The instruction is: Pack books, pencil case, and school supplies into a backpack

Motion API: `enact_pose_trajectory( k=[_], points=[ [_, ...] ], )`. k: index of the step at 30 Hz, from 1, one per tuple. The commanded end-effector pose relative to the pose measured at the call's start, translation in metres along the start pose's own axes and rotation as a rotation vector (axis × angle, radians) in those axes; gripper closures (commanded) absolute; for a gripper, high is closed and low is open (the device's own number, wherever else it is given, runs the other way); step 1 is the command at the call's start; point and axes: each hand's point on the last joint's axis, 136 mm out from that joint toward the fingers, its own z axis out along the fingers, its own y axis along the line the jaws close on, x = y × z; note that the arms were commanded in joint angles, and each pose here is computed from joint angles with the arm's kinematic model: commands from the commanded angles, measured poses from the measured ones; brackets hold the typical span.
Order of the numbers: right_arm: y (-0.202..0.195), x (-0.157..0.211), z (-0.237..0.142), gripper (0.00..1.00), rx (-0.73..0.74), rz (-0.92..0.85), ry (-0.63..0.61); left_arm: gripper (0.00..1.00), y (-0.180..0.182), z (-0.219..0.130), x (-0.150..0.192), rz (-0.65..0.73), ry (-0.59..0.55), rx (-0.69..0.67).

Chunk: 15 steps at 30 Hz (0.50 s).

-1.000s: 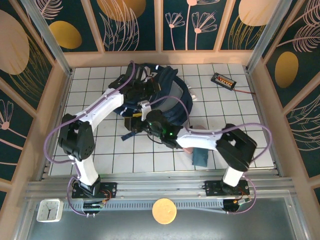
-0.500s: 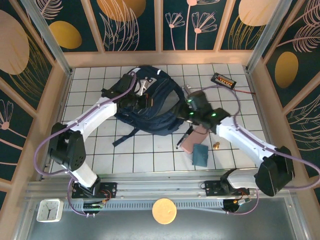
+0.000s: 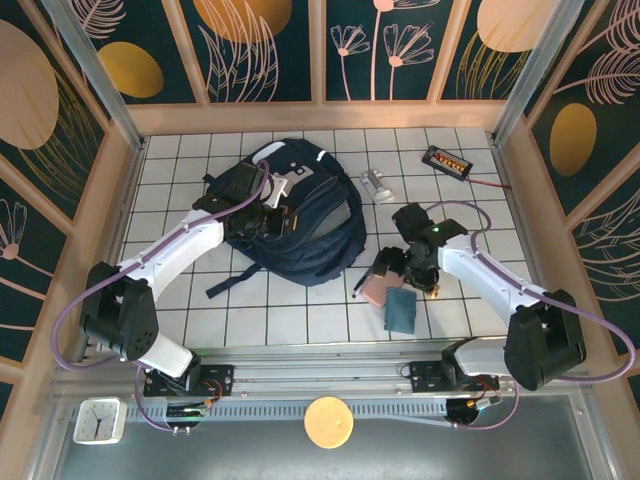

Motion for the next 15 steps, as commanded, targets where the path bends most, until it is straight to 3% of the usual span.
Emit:
enact_pose_trajectory(
  k=[1,8,15],
  points=[
    [-0.025,0.027,0.012,0.09,0.159,-0.045,0.05,1.0,-0.001,-0.009,-0.006,0.006,-0.042,-0.001],
    [-0.03,0.053,0.046,0.09,0.241,-0.111,0.088,1.0,0.0,-0.008,-0.003,0.031,-0.031,-0.004],
    [-0.036,0.052,0.061,0.14,0.278,-0.126,0.085,1.0,-0.001,-0.011,-0.003,0.043,-0.034,0.0]
  ],
)
